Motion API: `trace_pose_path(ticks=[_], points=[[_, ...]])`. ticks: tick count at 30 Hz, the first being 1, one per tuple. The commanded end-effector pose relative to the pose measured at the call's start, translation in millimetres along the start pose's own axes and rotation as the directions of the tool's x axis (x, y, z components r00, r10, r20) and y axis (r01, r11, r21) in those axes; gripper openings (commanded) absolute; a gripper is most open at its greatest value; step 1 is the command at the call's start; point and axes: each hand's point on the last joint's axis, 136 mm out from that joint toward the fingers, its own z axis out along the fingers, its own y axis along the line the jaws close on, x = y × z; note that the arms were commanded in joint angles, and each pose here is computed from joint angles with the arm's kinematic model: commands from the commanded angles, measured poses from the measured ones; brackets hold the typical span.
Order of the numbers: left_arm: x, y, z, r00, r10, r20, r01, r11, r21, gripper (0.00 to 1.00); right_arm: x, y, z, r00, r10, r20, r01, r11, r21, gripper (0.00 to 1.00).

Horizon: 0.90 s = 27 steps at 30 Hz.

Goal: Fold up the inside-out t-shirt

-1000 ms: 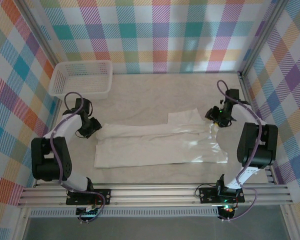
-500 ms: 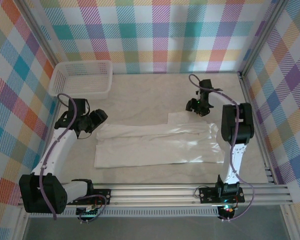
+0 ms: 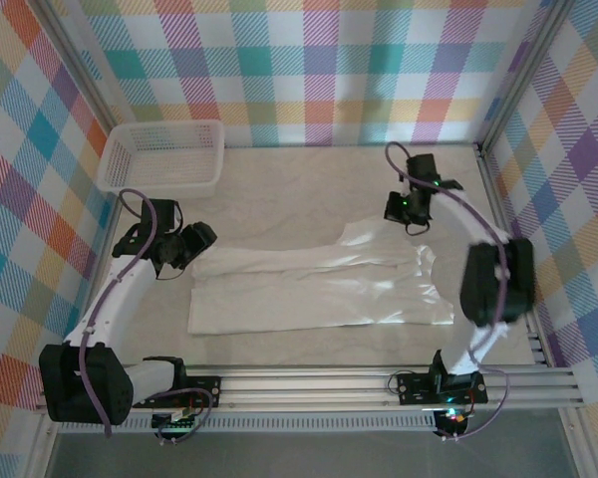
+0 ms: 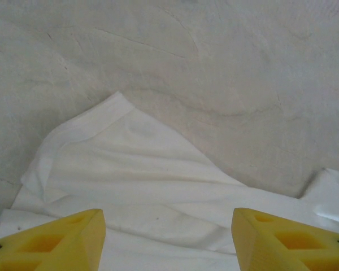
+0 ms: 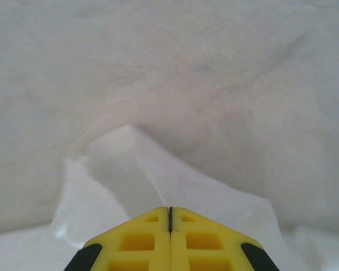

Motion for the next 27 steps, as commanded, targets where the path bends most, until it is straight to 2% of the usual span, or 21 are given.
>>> trace_pose_path(ticks=[1, 4, 6, 7, 8, 10, 11, 13, 14, 17, 19, 21, 23, 24, 25, 27], points=[[-3, -3, -1, 1.000, 0.007, 0.004, -0.007, 1.000, -0.012, 0.61, 48, -8, -41, 0.993, 0.111, 0.043, -0.109, 0.993, -0.035, 0.00], [-2, -3, 2, 1.000, 0.010, 0.000, -0.010, 1.000, -0.010, 0.61, 118, -39, -64, 0.967, 0.244, 0.078, -0.245, 0.969, 0.004, 0.00], [-2, -3, 3, 1.000, 0.013, -0.001, -0.013, 1.000, -0.009, 0.61, 161, -51, -70, 0.945, 0.321, 0.063, -0.322, 0.947, -0.008, 0.00], [-2, -3, 4, 1.000, 0.014, -0.002, -0.014, 1.000, -0.008, 0.61, 176, -53, -74, 0.933, 0.356, 0.060, -0.355, 0.935, -0.028, 0.11], [-2, -4, 5, 1.000, 0.015, -0.004, -0.015, 1.000, -0.008, 0.61, 184, -54, -80, 0.924, 0.378, 0.067, -0.375, 0.926, -0.050, 0.27], [-2, -5, 5, 1.000, 0.017, -0.007, -0.017, 1.000, -0.010, 0.61, 177, -51, -96, 0.911, 0.388, 0.141, -0.375, 0.921, -0.107, 0.44], [-2, -6, 5, 1.000, 0.019, -0.003, -0.019, 1.000, -0.008, 0.61, 166, -49, -104, 0.902, 0.383, 0.197, -0.362, 0.922, -0.135, 0.49], [-1, -8, 4, 1.000, 0.027, 0.000, -0.027, 1.000, -0.001, 0.62, 140, -39, -110, 0.900, 0.344, 0.268, -0.304, 0.935, -0.182, 0.50], [0, -10, 4, 0.999, 0.032, -0.003, -0.032, 0.999, 0.004, 0.62, 131, -31, -106, 0.914, 0.313, 0.257, -0.269, 0.944, -0.193, 0.50], [9, -22, 6, 0.998, 0.050, -0.027, -0.049, 0.998, 0.040, 0.62, 115, -10, -79, 0.968, 0.224, 0.114, -0.204, 0.964, -0.169, 0.50], [21, -34, 9, 0.996, 0.076, -0.055, -0.073, 0.996, 0.060, 0.61, 109, -6, -57, 0.982, 0.187, 0.030, -0.182, 0.976, -0.123, 0.47], [38, -43, 16, 0.989, 0.117, -0.093, -0.112, 0.992, 0.050, 0.47, 105, -9, -35, 0.983, 0.182, -0.025, -0.183, 0.980, -0.073, 0.36], [55, -45, 28, 0.978, 0.151, -0.142, -0.155, 0.988, -0.017, 0.18, 103, -16, -16, 0.983, 0.178, -0.054, -0.179, 0.983, -0.025, 0.18], [60, -42, 33, 0.974, 0.157, -0.162, -0.168, 0.984, -0.055, 0.07, 101, -21, -10, 0.983, 0.176, -0.056, -0.176, 0.984, 0.005, 0.09], [64, -39, 41, 0.971, 0.154, -0.183, -0.174, 0.980, -0.097, 0.00, 102, -26, -3, 0.982, 0.175, -0.070, -0.172, 0.984, 0.043, 0.04], [70, -38, 55, 0.964, 0.157, -0.216, -0.192, 0.970, -0.151, 0.00, 104, -40, 9, 0.980, 0.175, -0.098, -0.162, 0.978, 0.130, 0.00]])
